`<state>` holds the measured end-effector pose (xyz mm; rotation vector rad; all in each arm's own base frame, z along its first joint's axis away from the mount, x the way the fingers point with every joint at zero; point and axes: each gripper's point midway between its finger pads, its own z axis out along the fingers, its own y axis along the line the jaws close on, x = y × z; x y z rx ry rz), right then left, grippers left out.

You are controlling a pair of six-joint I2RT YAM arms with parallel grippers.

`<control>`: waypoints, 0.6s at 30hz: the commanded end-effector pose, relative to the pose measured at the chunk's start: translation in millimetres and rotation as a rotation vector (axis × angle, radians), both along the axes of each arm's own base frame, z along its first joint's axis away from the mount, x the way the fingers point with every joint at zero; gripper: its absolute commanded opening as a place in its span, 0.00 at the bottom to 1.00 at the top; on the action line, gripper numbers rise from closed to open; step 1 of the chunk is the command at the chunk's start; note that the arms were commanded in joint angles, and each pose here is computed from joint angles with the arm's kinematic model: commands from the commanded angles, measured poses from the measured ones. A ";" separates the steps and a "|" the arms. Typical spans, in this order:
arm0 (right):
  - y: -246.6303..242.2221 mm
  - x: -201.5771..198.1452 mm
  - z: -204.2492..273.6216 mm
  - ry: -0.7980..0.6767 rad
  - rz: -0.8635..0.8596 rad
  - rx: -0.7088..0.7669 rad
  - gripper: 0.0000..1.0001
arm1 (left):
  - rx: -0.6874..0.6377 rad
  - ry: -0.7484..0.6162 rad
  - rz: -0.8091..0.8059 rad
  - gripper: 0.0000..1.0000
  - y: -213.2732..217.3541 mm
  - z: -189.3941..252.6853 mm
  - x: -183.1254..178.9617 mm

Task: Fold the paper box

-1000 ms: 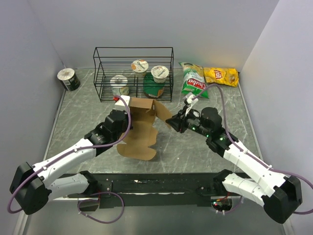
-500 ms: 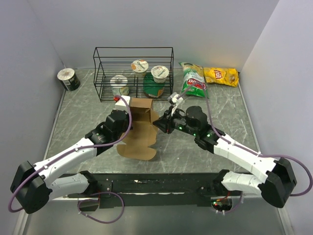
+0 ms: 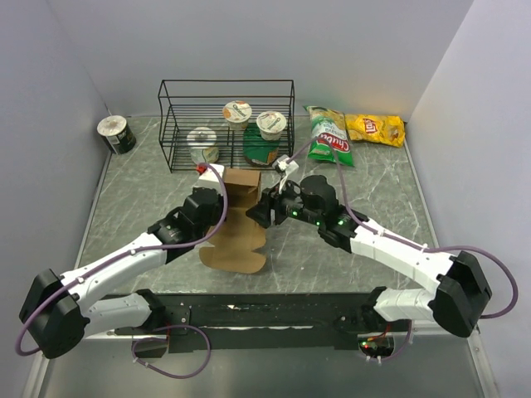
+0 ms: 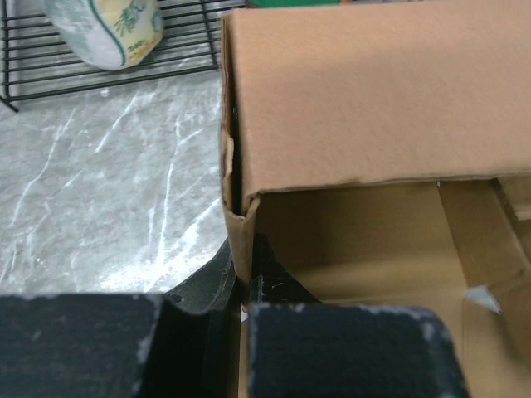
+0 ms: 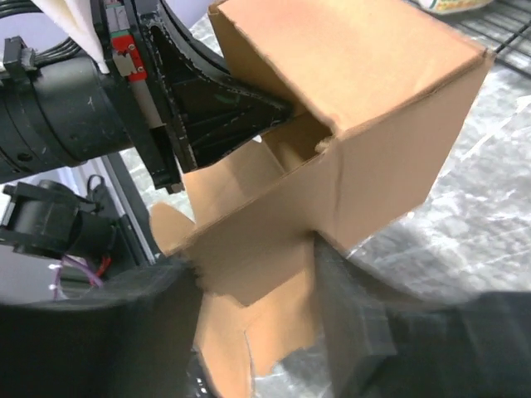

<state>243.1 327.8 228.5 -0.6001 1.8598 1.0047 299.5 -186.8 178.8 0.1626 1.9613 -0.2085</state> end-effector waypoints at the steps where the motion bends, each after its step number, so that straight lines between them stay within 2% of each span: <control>1: -14.2 3.9 54.4 -0.110 -0.068 0.062 0.74 | -0.076 -0.065 -0.038 0.01 -16.6 33.5 4.6; 2: -20.5 2.2 53.3 -0.117 -0.077 0.035 0.80 | -0.076 -0.070 -0.036 0.01 -15.5 34.5 5.1; 10: -84.6 -23.4 123.9 -0.300 -0.158 0.045 0.95 | -0.098 -0.097 -0.053 0.01 -12.0 43.4 4.2; 13: -104.7 -21.0 142.3 -0.312 -0.196 0.084 0.96 | -0.126 -0.126 -0.076 0.01 -15.2 51.8 2.3; 18: -148.1 32.2 121.1 -0.234 -0.362 0.063 0.89 | -0.149 -0.145 -0.104 0.01 -17.3 57.7 -2.0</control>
